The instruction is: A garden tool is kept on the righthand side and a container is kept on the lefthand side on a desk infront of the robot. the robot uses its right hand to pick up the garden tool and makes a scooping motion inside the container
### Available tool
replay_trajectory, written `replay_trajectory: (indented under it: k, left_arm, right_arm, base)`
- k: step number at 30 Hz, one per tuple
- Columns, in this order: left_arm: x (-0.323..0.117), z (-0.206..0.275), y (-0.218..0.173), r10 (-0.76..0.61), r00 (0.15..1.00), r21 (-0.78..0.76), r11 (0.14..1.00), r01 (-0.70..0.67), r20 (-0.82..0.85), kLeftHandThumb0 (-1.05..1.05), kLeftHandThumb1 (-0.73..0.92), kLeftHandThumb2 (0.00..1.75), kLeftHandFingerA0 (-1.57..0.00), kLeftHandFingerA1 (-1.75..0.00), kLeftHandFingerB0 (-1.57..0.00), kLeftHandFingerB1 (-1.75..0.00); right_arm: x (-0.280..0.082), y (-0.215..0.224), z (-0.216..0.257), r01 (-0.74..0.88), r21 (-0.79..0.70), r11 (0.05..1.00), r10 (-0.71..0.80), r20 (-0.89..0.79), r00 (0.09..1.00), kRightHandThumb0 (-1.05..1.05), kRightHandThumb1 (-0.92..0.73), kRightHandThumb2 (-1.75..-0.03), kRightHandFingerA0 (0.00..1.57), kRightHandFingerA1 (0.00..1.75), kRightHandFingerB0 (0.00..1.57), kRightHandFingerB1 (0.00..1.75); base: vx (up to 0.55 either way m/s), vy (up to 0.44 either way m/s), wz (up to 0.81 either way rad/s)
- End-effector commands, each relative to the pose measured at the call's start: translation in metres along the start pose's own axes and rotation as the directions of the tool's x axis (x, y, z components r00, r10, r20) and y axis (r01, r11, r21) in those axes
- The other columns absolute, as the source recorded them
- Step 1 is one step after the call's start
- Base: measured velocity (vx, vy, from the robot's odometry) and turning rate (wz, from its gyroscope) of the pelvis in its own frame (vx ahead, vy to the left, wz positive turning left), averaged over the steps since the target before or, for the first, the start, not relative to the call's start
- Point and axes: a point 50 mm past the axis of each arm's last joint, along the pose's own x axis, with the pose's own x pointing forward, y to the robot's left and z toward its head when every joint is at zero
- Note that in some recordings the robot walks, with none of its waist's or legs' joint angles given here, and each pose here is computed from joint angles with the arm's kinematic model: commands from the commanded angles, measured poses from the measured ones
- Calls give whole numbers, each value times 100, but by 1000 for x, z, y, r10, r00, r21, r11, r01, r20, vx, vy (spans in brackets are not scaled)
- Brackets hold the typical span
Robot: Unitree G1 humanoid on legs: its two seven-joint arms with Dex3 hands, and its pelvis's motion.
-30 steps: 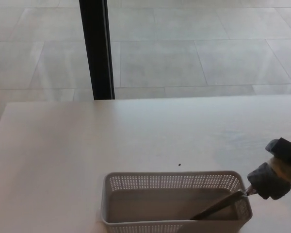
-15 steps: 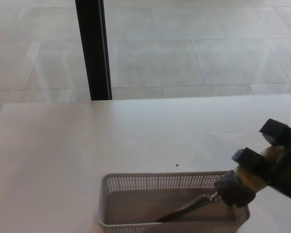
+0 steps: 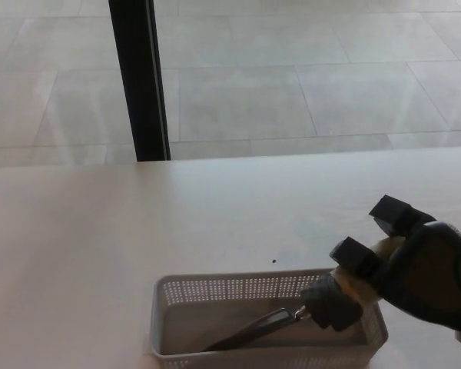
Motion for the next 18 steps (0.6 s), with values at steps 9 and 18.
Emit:
replay_trajectory:
  k: [9,18]
  left_arm:
    - [-1,-2,3,0,1000,2,1000,0,-12,-53,65,59,-71,-68,-61,-53]
    - [-1,-7,4,4,1000,-4,1000,-5,-28,-53,64,59,-72,-67,-64,-54]
  right_arm:
    - [17,7,-5,90,-23,996,-92,-62,994,-36,-61,-58,90,175,81,72]
    - [30,-13,-48,216,-90,972,-232,-262,937,-34,-41,-87,122,136,80,77]
  base:
    - [0,0,0]
    - [-1,-1,2]
